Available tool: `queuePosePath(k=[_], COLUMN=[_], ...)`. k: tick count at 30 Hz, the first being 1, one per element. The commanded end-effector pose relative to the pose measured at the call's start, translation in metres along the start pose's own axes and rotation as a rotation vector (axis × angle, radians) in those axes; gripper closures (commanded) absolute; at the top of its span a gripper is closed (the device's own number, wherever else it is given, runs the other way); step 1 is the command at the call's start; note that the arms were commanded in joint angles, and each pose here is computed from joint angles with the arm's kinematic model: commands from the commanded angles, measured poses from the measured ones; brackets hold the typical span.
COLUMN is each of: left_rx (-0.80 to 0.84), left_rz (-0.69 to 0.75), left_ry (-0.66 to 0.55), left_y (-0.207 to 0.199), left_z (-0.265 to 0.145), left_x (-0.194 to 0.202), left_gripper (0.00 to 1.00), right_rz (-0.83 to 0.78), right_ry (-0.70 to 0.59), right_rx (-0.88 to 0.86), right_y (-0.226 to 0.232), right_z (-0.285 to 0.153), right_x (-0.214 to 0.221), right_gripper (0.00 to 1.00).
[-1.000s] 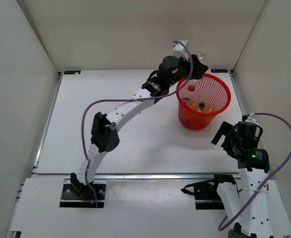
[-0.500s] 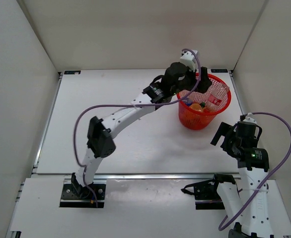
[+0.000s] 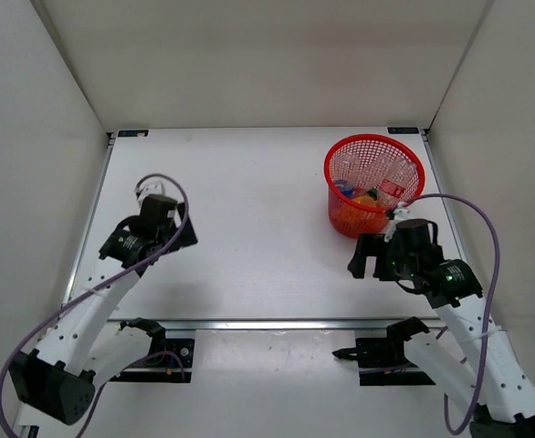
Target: Put the plastic bottles in the bin
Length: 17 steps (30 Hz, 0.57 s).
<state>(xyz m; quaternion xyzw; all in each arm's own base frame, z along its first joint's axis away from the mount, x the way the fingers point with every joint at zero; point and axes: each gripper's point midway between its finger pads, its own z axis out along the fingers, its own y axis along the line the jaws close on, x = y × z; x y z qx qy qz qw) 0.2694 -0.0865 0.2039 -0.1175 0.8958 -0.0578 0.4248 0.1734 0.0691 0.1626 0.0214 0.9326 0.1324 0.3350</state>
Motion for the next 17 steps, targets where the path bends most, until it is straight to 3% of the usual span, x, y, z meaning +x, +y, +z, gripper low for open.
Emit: queuePosePath(k=[1,9,17], left_rx=[-0.232,-0.159,-0.148], left_rz=[-0.001,-0.044,-0.065], left_ry=[0.165,0.067,0.018], left_y=[0.082,0.080,0.079], left_z=[-0.028,-0.043,-0.044], left_x=[0.063,0.059,0.048], left_gripper=[0.01,0.01,0.02], right_rz=[-0.046,-0.064,0.024], right_ry=[0.007,0.131,0.044], right_rx=[-0.125,-0.066,-0.089], right_y=[0.041,0.046,0.028], right_z=[0.007,0.024,0.019], right_x=[0.007,0.010,-0.008], right_gripper=[0.01,0.01,0.01])
